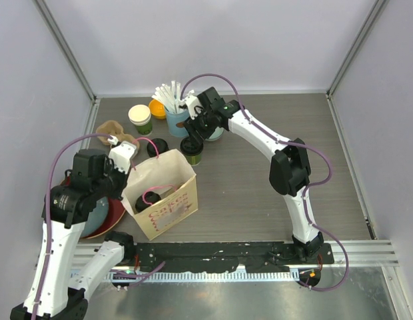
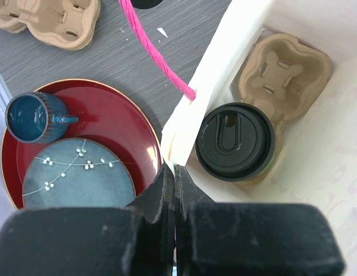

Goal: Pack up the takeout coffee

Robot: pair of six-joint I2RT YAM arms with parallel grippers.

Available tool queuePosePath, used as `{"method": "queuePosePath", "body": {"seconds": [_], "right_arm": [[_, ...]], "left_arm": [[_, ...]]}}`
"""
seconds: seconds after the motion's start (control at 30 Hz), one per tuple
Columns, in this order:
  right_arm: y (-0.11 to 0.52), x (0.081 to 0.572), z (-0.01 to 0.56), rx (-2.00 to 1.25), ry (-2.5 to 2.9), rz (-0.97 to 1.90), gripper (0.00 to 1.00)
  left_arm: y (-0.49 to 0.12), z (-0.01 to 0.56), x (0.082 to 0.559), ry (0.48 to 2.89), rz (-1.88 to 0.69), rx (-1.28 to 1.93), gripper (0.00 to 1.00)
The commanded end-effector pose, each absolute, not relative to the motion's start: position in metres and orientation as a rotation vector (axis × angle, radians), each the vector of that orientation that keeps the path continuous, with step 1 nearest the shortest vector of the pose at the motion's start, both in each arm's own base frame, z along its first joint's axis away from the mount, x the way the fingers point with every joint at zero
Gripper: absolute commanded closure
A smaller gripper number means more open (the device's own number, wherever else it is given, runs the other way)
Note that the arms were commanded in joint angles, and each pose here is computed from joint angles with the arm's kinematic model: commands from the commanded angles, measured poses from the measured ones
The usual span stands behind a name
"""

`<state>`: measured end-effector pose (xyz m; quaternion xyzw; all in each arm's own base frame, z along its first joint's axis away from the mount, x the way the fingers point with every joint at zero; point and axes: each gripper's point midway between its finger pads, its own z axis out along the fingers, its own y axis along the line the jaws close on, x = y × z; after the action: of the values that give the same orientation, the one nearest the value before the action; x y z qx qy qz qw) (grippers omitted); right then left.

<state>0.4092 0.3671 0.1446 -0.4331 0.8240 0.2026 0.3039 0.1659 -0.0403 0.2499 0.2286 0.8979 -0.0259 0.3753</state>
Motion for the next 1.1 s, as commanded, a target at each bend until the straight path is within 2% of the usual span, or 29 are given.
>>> {"method": "queuePosePath", "body": {"seconds": [0.0,0.4,0.5,0.6,0.9,1.07], "right_arm": [[0.373,0.411,0.147,-1.159,2.155,0.549,0.41],[0.375,0.406,0.131,-1.176,2.197,0.550,0.44],[0.374,0.406,0.125,-1.175,2.216,0.547,0.47],[0.374,0.406,0.124,-1.169,2.224,0.547,0.56],[0.370,0.399,0.134,-1.162,2.218,0.510,0.57],[0.360,0.393,0.142,-1.127,2.225,0.469,0.61]], "left_arm": [[-0.045,0.261,0.170,2.248,-0.090,0.589,1.00],[-0.050,0.263,0.173,2.227,-0.116,0.594,1.00],[-0.052,0.264,0.174,2.221,-0.131,0.593,1.00],[-0.053,0.262,0.174,2.221,-0.136,0.596,1.00],[-0.055,0.262,0.176,2.208,-0.143,0.602,1.00],[-0.055,0.263,0.176,2.196,-0.143,0.606,1.00]]}}
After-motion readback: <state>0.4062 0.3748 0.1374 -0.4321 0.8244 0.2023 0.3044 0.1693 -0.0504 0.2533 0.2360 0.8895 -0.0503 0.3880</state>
